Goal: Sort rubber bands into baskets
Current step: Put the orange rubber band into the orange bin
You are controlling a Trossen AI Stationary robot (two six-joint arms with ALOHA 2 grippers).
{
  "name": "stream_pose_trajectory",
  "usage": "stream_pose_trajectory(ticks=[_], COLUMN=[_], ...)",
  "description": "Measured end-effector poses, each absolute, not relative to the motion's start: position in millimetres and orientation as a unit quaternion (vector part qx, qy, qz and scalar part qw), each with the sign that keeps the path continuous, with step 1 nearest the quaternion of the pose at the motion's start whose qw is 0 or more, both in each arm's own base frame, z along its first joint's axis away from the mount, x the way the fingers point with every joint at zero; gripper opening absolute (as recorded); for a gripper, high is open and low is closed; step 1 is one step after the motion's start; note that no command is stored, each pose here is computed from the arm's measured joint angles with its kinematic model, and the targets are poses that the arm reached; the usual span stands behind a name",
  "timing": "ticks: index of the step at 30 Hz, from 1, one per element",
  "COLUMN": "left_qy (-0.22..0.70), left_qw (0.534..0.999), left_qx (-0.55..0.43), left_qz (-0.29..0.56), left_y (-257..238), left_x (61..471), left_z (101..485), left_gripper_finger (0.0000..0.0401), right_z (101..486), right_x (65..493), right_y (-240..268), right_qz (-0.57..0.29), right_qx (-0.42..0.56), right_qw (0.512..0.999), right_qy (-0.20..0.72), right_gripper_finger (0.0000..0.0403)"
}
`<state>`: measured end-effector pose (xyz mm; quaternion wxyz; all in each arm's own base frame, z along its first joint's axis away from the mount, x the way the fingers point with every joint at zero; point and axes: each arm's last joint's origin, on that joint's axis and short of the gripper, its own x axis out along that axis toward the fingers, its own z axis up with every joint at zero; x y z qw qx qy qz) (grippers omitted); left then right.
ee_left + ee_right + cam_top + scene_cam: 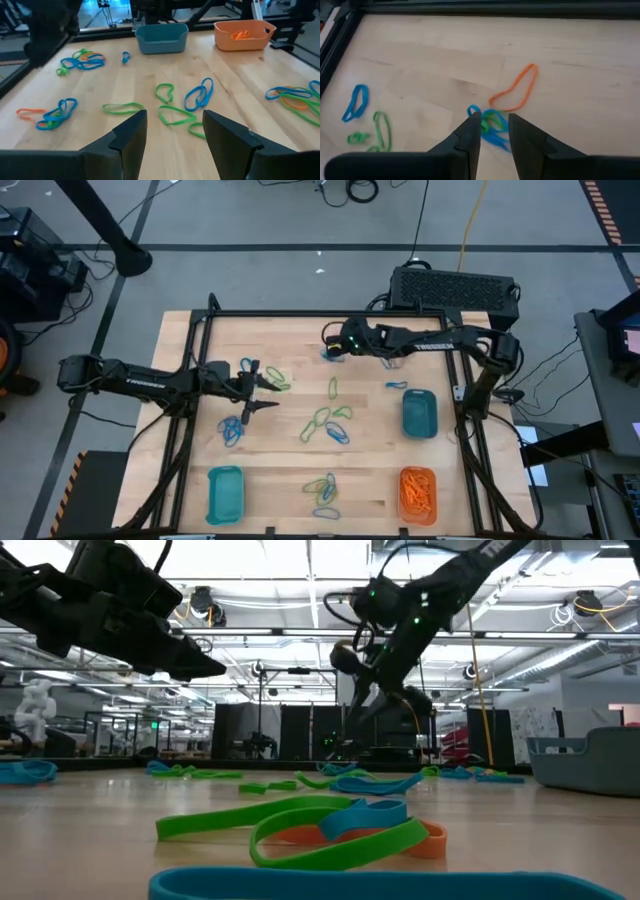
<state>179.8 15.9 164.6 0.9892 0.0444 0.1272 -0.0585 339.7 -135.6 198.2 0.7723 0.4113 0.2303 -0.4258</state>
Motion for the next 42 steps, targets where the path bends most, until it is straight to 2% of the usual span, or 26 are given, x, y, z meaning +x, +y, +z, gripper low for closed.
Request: stream_pose_trajectory(ticks=[4,13,20,28,31,42], left_qy=[0.117,0.122,0.121,0.128,0.136,0.144], left_qw=[0.99,0.99,0.99,0.989,0.988,0.987], left_qx=[0.047,0.046,0.046,0.045,0.043,0.041], left_qz=[-0.056,-0.056,-0.056,-0.06,-0.061,-0.064], left_y=[16,16,16,16,16,15], left_x=[181,181,181,181,180,180], left_z=[166,165,165,164,162,161], left_gripper_finger=[0.02,0.02,0.02,0.02,0.02,0.02], right_z=[189,151,139,150,158,144], right_x=[344,346,364,385,388,389], right_y=[-149,-171,-179,-187,-186,-183], right_qz=[-0.418,-0.434,-0.429,-0.439,-0.462,-0.467], right_qx=[0.425,0.448,0.452,0.411,0.389,0.403], right_qw=[0.774,0.745,0.74,0.737,0.737,0.715], right_qy=[0.213,0.237,0.254,0.311,0.304,0.329], right_gripper_finger=[0.0091,0.0091,0.0091,0.0081,0.0075,0.0056])
